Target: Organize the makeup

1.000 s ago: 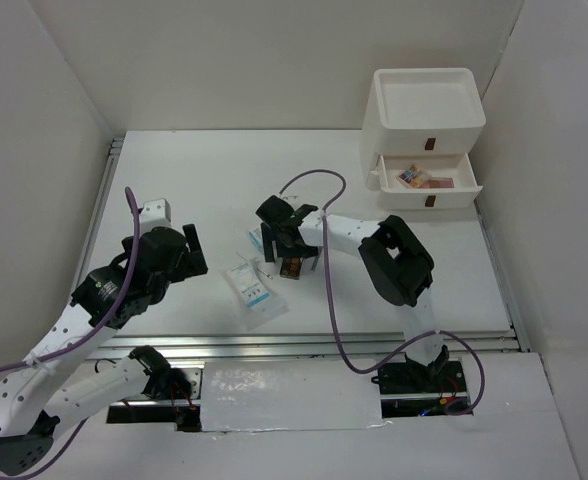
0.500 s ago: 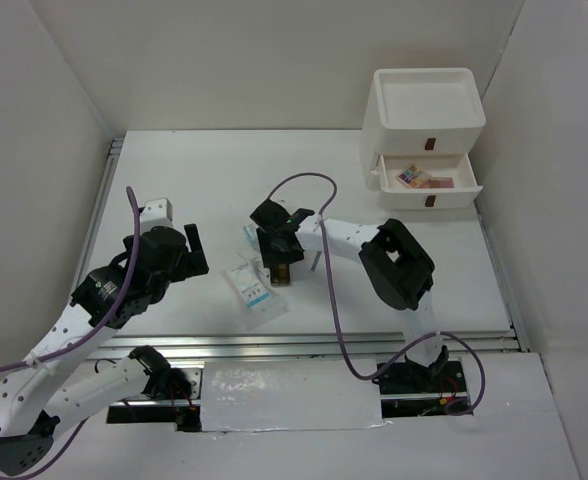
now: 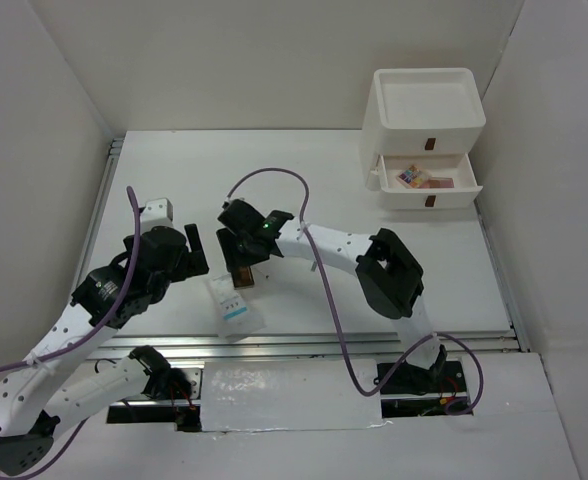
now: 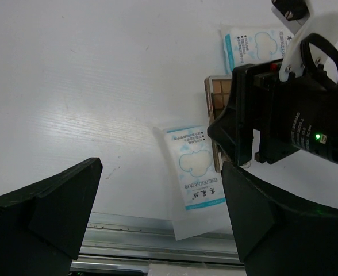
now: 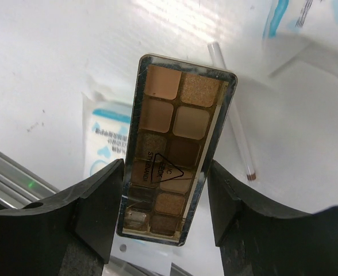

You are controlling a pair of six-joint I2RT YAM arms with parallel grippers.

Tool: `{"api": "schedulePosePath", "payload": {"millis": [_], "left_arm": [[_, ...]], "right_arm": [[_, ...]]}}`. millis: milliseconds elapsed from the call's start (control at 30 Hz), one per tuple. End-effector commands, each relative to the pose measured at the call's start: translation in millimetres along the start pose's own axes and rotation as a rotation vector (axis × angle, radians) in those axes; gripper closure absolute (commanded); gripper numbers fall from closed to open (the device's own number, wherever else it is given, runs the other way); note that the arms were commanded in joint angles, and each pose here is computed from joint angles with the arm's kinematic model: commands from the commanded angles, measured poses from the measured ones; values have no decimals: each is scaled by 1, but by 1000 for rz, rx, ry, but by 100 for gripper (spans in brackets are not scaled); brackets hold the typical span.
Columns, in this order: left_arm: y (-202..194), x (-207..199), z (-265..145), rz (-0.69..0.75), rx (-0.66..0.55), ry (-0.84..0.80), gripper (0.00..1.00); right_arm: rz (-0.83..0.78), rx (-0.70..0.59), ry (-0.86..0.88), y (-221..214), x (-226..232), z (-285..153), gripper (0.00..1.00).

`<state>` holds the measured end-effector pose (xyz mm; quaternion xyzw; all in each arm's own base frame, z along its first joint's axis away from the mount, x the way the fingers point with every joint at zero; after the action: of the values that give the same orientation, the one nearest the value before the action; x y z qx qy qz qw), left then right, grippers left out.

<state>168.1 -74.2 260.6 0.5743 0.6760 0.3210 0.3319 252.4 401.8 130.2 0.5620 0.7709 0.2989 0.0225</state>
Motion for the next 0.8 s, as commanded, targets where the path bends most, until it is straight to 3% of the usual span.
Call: {"api": "schedulePosePath", "payload": {"millis": [0,133,333,533,667,767], "left_arm": [[7,-2,0,-7,-23,-9,1],[6,-2,1,-5,-19,-2,1],[7,-3,2,-5,-18,1,1],[8,-1,0,-11,-27,-1,0],[8,1,-2,-17,-35,0,1],[10,2,-3,-23,-42,0,1]], "right_arm": [[7,-38,-16,23,-6,8,59],[2,-74,-43,36,-12,0,60],[70,-205,-38,76,-42,-56,60],[297,-354,-131,109,-153,-118,60],[530,-542,-216,126,-250,-174,59],[647,-679,-220,126,-281,-207,58]]}}
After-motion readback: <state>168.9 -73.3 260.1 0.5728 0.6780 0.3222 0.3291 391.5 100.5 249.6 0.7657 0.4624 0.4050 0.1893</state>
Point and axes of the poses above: each gripper's point midway between its finger pads, its own z axis out along the fingers, its own x axis along the line the jaws close on, y = z × x, the point moved 6 cm from there along -z, back along the fingers, and after that the axes turned 5 degrees about z, right-handed, at the moved point
